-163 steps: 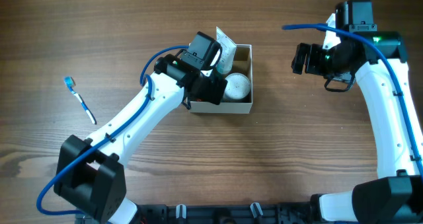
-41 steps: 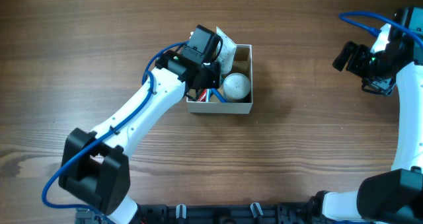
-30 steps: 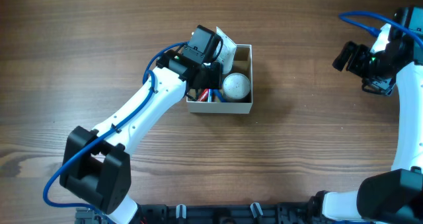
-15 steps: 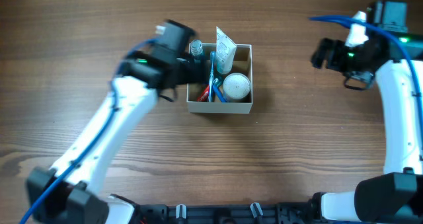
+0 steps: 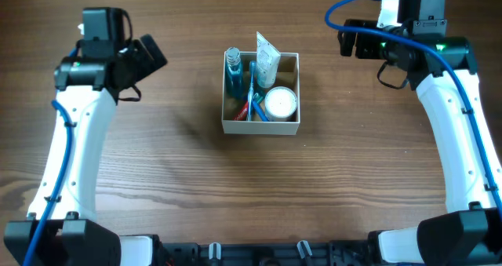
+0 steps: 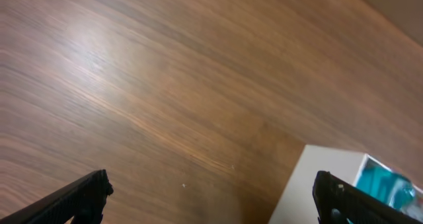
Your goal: Pack container
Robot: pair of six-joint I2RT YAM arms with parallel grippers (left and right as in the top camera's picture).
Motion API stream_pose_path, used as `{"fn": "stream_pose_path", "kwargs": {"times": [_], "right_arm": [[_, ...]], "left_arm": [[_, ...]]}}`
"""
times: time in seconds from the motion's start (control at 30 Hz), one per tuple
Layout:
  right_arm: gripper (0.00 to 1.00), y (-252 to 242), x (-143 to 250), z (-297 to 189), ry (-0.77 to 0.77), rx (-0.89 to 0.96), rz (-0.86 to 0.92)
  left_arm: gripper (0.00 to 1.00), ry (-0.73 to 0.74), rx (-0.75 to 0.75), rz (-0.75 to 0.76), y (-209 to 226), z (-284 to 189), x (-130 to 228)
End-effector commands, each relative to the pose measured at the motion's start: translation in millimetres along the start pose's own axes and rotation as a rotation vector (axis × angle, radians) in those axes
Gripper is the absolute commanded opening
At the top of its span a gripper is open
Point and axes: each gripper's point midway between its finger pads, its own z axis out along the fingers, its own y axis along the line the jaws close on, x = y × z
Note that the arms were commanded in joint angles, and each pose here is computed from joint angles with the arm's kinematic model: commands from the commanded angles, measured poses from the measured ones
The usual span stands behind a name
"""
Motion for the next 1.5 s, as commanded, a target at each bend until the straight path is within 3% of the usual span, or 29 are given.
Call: {"fn": "stream_pose_path", "kwargs": {"times": [0.0, 0.13, 0.3, 0.5, 0.7, 0.9, 1.47], "right_arm": [[1.0, 5, 13, -2, 0.052, -0.028, -0.02], [1.0, 3, 17, -38, 0.031, 0.005, 0.026], [1.0, 10, 19, -105, -0.117, -0.01, 0.012], [0.99, 9, 84, -148, -0.262, -0.025, -0.007], [1.0, 0, 167, -140, -0.276, -0.026, -0.012], [1.0, -7, 224, -116, -0.092, -0.007, 0.008], [1.0, -8, 231, -116, -0.066, -0.005, 0.011]], "left_arm": [[1.0, 0.038, -0.012, -0.055, 16, 1, 0], [1.0, 0.066, -0.033, -0.052, 25, -13, 12], [1.0, -0.031, 0.039, -0.009, 27, -44, 31], [1.0, -0.212, 0.17, 0.027, 44, -84, 81], [1.0, -0.369, 0.259, 0.018, 66, -124, 112], [1.0, -0.352, 0.25, 0.019, 80, -133, 134], [1.0, -0.268, 0.201, 0.026, 91, -124, 153]]}}
